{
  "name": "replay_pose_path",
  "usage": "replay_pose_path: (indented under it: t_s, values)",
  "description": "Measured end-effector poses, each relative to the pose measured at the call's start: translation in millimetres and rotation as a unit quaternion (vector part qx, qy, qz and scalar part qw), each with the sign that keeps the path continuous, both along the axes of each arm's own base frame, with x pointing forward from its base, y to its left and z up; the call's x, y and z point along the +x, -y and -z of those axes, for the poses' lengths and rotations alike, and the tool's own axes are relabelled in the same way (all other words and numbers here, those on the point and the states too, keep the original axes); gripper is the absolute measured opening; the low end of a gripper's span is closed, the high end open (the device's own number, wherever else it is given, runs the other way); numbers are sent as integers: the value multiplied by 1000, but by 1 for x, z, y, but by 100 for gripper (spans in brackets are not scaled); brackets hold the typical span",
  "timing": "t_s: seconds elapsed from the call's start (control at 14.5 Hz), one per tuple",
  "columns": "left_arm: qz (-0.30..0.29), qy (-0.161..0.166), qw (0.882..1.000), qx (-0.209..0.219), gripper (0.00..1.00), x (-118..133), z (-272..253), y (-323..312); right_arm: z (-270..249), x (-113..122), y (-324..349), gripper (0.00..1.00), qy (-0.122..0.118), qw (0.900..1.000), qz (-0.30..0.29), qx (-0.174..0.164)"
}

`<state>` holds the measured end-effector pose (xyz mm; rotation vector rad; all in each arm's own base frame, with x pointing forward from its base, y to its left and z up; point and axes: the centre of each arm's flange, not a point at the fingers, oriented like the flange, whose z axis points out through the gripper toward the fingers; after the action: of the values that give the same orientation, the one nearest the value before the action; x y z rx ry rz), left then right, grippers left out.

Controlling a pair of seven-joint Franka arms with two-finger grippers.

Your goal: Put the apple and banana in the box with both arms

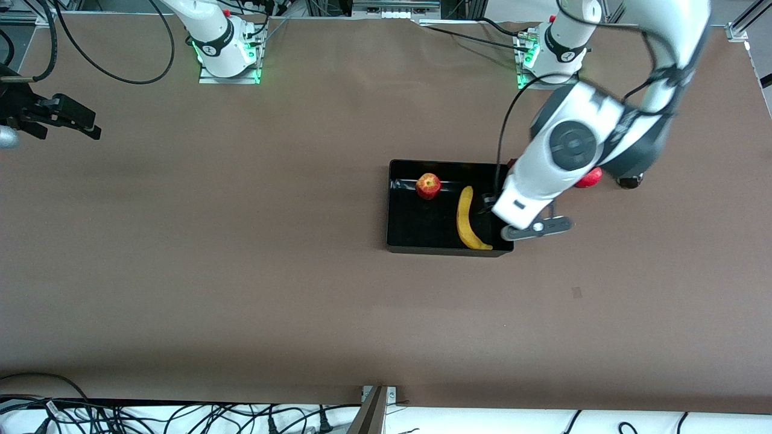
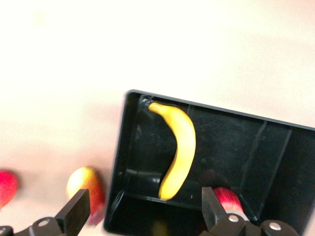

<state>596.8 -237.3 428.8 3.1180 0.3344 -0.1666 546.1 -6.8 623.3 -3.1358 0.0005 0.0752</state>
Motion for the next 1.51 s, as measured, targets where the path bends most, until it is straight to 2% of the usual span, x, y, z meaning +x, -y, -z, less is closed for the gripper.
replay_pose_path:
  t_s: [0.28, 0.55, 0.76, 1.1, 1.51]
  values:
    - [21, 3, 1000, 5, 100, -6, -85, -70, 0, 0, 0, 100, 0, 1000, 0, 0]
    - [66, -6, 998, 16, 100, -26, -138, -149, 0, 0, 0, 100, 0, 1000, 0, 0]
    - [64, -2, 998, 22, 100, -44, -170, -185, 0, 0, 0, 100, 0, 1000, 0, 0]
    - [54, -1, 998, 26, 100, -64, -194, -204, 0, 0, 0, 100, 0, 1000, 0, 0]
    - [48, 4, 999, 26, 100, -64, -198, -212, 0, 0, 0, 100, 0, 1000, 0, 0]
